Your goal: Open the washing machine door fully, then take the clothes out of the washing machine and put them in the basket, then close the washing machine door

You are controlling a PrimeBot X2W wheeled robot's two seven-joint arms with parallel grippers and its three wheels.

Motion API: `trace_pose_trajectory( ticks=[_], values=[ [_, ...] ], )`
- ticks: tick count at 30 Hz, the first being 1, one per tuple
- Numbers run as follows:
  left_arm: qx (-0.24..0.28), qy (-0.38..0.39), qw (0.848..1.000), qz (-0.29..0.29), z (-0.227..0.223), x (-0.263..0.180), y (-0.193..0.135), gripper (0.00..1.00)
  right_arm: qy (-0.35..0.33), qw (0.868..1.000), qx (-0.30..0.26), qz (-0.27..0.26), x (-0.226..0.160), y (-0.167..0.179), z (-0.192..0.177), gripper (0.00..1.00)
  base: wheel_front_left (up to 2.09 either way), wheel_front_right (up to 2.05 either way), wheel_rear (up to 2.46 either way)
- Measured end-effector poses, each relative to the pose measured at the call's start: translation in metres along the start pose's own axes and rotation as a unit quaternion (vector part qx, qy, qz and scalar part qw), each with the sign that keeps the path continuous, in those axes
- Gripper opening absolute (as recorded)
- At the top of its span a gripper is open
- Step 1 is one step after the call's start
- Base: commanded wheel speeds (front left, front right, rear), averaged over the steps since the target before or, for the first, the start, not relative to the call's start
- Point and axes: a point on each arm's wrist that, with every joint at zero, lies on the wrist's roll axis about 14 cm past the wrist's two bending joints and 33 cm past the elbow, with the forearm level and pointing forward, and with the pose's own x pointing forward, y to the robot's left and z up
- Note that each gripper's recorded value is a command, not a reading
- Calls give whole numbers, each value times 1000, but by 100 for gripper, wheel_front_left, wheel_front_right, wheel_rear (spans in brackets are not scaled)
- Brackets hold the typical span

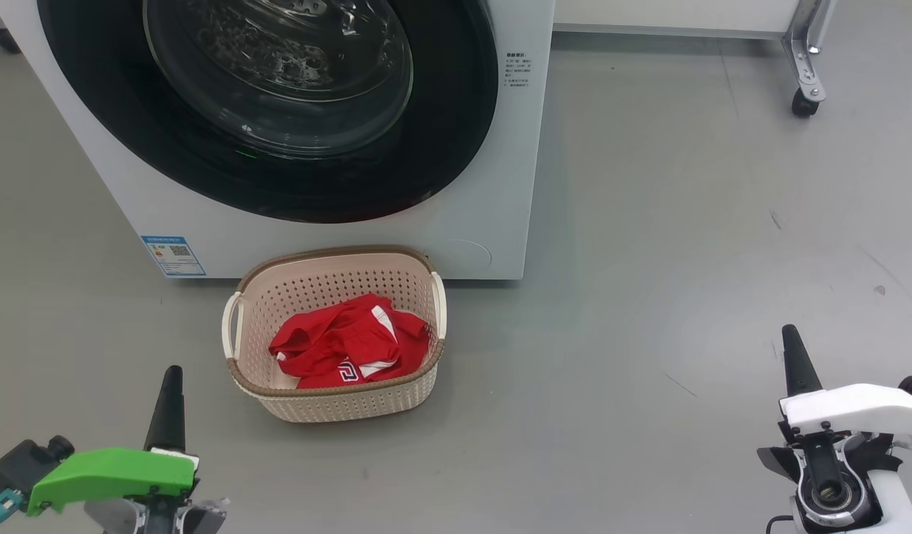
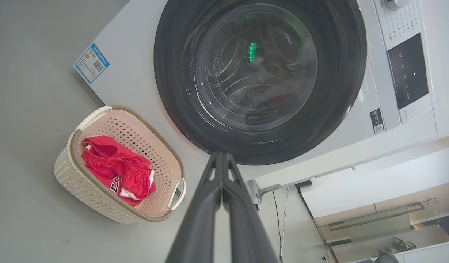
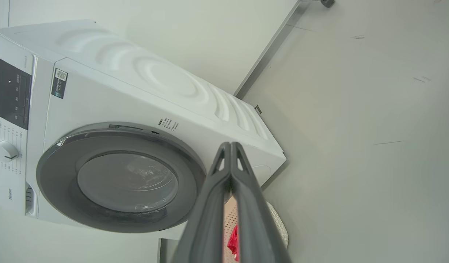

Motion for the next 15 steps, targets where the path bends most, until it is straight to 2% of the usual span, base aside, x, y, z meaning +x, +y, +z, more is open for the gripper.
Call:
trace_pose_trajectory(
  ticks=[15],
  values=[
    [-83, 1, 997, -6, 5, -1, -4, 0, -3, 995, 100, 4, -3, 1, 7, 0, 0, 0, 0]
  ],
)
